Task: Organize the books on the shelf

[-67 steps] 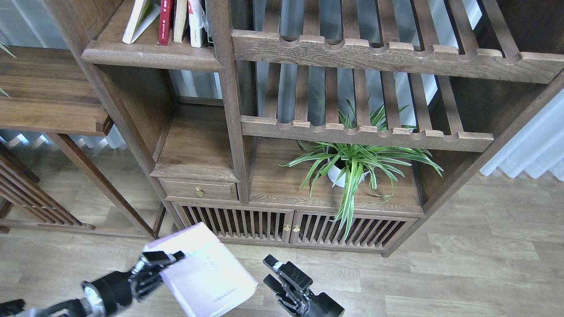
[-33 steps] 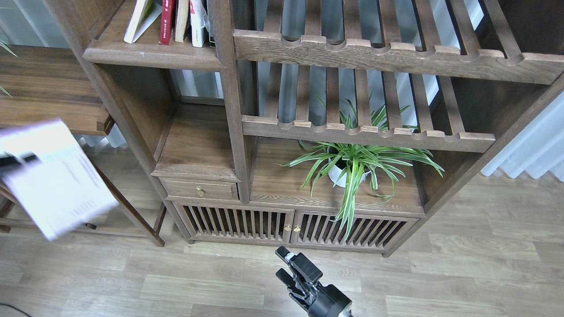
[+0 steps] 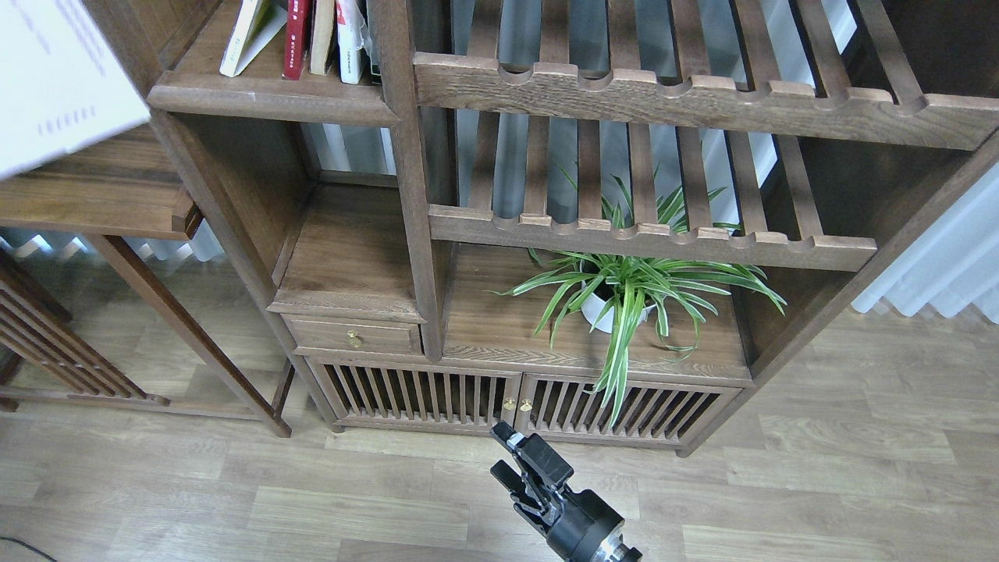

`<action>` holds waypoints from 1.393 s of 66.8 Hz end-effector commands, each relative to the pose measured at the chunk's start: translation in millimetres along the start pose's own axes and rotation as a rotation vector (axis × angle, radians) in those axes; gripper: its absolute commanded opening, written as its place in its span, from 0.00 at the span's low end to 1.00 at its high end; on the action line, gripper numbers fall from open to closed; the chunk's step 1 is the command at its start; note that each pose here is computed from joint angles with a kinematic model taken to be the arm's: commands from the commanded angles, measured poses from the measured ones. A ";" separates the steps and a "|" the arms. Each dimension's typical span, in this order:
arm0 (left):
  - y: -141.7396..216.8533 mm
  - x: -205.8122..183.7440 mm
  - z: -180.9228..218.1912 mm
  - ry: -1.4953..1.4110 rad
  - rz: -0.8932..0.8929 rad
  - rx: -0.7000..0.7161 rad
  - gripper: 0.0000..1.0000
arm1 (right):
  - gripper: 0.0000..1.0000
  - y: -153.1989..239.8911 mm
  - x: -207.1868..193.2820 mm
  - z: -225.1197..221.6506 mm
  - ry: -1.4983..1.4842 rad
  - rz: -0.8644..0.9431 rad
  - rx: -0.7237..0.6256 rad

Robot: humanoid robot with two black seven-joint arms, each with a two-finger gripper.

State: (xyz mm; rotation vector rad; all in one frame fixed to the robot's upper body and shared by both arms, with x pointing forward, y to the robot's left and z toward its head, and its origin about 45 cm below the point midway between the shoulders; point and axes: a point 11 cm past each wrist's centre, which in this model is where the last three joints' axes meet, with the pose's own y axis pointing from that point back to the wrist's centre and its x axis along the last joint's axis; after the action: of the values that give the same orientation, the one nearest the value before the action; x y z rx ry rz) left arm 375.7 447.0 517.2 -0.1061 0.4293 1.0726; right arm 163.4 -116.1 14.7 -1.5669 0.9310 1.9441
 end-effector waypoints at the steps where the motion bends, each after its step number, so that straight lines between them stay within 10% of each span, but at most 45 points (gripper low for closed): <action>1: -16.4 -3.4 26.1 -0.090 0.017 -0.035 0.01 | 0.99 0.6 0.4 0.6 -0.002 0.001 0.000; 63: -200.7 -54.5 -6.8 -0.277 -0.003 0.026 0.01 | 0.99 0.1 -4.7 -2.4 -0.006 -0.017 0.011; 93: -230.5 -84.0 14.6 -0.565 0.010 -0.304 0.01 | 0.99 2.6 -6.6 -3.8 -0.018 -0.026 0.032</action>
State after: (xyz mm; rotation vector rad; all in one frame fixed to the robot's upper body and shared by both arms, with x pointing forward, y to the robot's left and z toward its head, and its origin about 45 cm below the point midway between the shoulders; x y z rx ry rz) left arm 545.1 279.8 533.9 -0.0078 -0.1517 1.1357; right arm 162.4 -117.3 20.1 -1.5429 0.9178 1.9286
